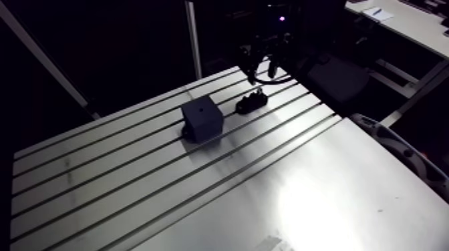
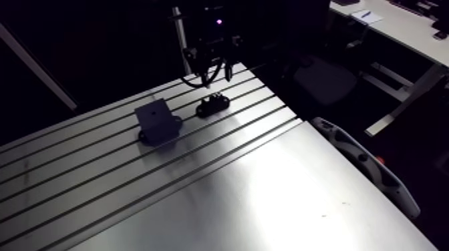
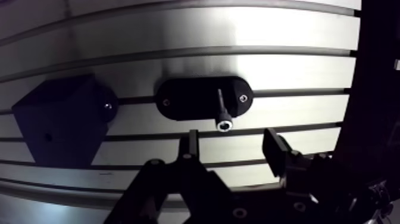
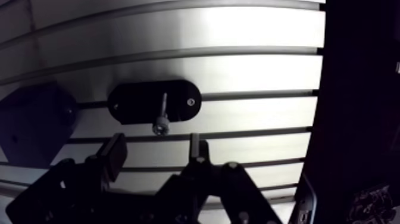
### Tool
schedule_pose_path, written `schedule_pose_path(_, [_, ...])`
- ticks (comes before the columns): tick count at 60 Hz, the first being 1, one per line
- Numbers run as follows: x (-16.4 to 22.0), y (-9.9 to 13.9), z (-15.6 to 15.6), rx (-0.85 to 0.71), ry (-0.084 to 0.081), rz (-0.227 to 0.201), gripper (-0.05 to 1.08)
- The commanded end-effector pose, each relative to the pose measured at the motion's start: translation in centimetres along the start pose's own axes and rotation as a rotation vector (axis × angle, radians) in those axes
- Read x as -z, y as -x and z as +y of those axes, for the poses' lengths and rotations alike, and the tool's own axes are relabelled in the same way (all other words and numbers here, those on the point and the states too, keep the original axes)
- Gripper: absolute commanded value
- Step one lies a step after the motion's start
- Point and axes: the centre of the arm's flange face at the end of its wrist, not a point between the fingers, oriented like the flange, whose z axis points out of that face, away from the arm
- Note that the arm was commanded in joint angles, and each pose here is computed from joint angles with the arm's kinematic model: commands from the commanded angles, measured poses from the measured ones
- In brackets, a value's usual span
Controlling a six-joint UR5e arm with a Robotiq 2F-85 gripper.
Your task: Pick up the M10 bolt and insert it into the hole until fully seated.
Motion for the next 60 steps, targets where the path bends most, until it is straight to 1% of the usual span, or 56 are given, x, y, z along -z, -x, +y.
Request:
schedule_pose_path(1, [-0.5,0.1,-0.1,0.0,-0.002,-0.011,0.37])
schedule_pose_path(5, [-0.5,0.1,-0.1,0.0,-0.001,-0.012,0.4])
schedule_pose_path(10, [-0.5,0.1,0.0,0.0,0.0,-0.01,0.41])
schedule_pose_path(17, [-1.1,0.0,-0.1,0.0,-0.003,-0.021,0.42])
schedule_pose_path(23, [-1.1,-0.2,0.0,0.0,0.004,-0.012,0.44])
schedule_pose_path(24, [-1.1,-0.2,0.1,0.001,0.009,-0.006,0.44])
schedule_pose_path(26, [-1.1,-0.3,0.1,0.0,0.011,-0.002,0.44])
schedule_pose_path(31, [-1.2,-0.3,0.1,0.002,0.017,-0.002,0.44])
schedule_pose_path(60, [-1.8,-0.1,-0.1,0.002,0.013,-0.009,0.47])
